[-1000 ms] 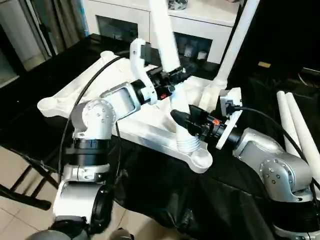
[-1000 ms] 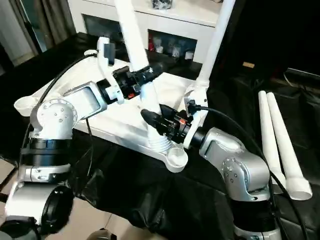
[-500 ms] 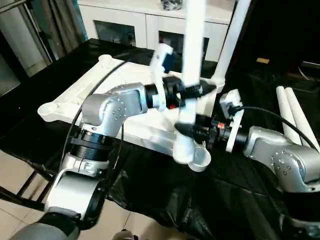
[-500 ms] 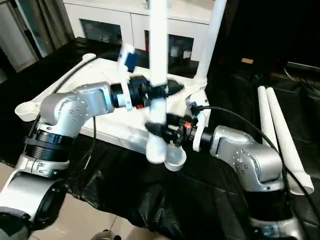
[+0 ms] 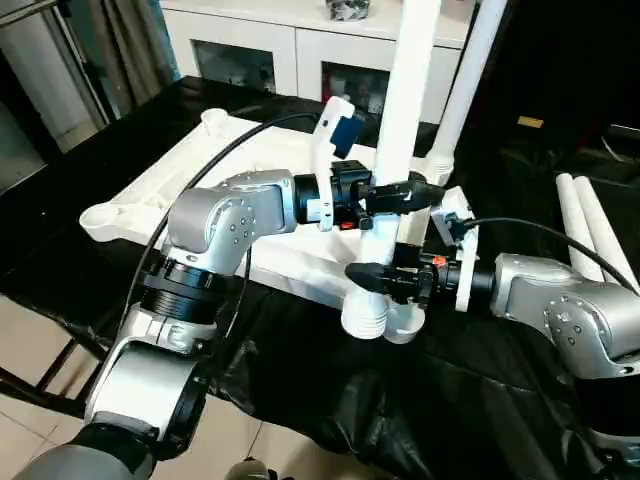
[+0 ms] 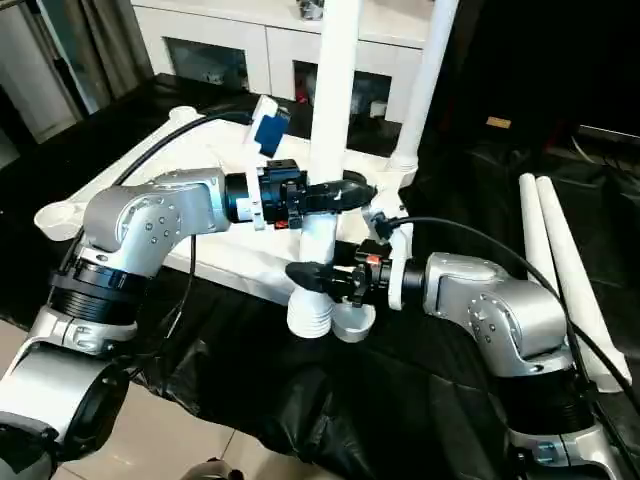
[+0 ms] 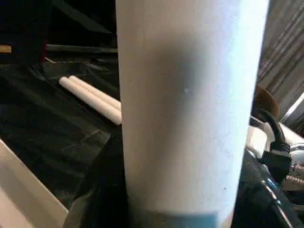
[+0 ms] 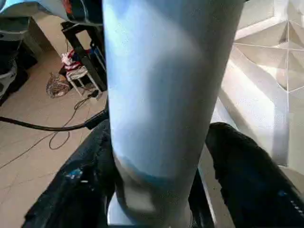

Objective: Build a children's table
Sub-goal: Pick table leg

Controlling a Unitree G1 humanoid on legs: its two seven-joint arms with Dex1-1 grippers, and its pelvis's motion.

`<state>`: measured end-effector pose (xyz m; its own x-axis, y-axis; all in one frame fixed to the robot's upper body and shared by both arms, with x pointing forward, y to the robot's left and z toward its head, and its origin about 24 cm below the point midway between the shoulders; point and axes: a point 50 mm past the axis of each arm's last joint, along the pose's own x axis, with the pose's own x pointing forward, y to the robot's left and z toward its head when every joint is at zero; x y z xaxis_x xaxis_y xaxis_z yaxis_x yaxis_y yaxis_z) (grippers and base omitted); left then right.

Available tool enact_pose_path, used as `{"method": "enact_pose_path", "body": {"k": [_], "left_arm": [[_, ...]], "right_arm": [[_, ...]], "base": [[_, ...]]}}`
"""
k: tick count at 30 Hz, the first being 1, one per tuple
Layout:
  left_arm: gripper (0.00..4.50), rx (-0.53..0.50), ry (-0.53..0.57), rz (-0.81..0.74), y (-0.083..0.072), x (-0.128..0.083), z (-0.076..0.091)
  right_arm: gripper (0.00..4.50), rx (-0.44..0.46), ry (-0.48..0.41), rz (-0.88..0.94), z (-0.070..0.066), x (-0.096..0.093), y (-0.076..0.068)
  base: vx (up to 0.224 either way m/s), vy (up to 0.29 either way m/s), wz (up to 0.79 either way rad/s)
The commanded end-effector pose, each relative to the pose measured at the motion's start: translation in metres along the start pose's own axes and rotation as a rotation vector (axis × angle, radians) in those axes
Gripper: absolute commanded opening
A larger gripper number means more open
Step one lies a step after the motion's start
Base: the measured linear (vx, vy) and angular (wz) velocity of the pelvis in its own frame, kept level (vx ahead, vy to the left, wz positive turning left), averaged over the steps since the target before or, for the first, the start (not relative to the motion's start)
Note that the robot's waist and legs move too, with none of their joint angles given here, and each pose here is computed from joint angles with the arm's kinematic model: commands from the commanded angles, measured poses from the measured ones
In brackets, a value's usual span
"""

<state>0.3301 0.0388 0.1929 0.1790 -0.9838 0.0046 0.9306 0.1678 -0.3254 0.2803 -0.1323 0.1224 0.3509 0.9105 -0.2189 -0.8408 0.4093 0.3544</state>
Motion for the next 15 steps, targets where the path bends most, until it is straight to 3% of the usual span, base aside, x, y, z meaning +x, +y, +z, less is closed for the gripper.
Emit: {"method": "enact_pose_path", "body": {"k": [1, 4, 13, 15], "left_arm": [[1.83, 0.043, -0.019, -0.039, -0.0067, 0.0043, 0.0116], [1.83, 0.041, -0.018, -0.049, -0.0069, 0.0044, 0.0116], [1.83, 0.039, -0.003, -0.085, -0.0103, 0.0041, 0.0101], [1.83, 0.037, -0.004, -0.087, -0.0102, 0.0039, 0.0104]], "right_arm": [[3.66, 0.016, 0.021, -0.004, -0.0037, 0.0012, 0.0000], [3.85, 0.022, 0.008, -0.001, -0.0027, 0.0016, 0.0003], [3.85, 0.035, 0.001, 0.019, -0.0032, 0.0023, 0.0020], [3.57, 0.037, 0.001, 0.024, -0.0032, 0.0026, 0.0022]], "base": [[0.000, 0.000, 0.00], [0.000, 0.000, 0.00], [0.000, 0.000, 0.00], [0.000, 0.000, 0.00]]}}
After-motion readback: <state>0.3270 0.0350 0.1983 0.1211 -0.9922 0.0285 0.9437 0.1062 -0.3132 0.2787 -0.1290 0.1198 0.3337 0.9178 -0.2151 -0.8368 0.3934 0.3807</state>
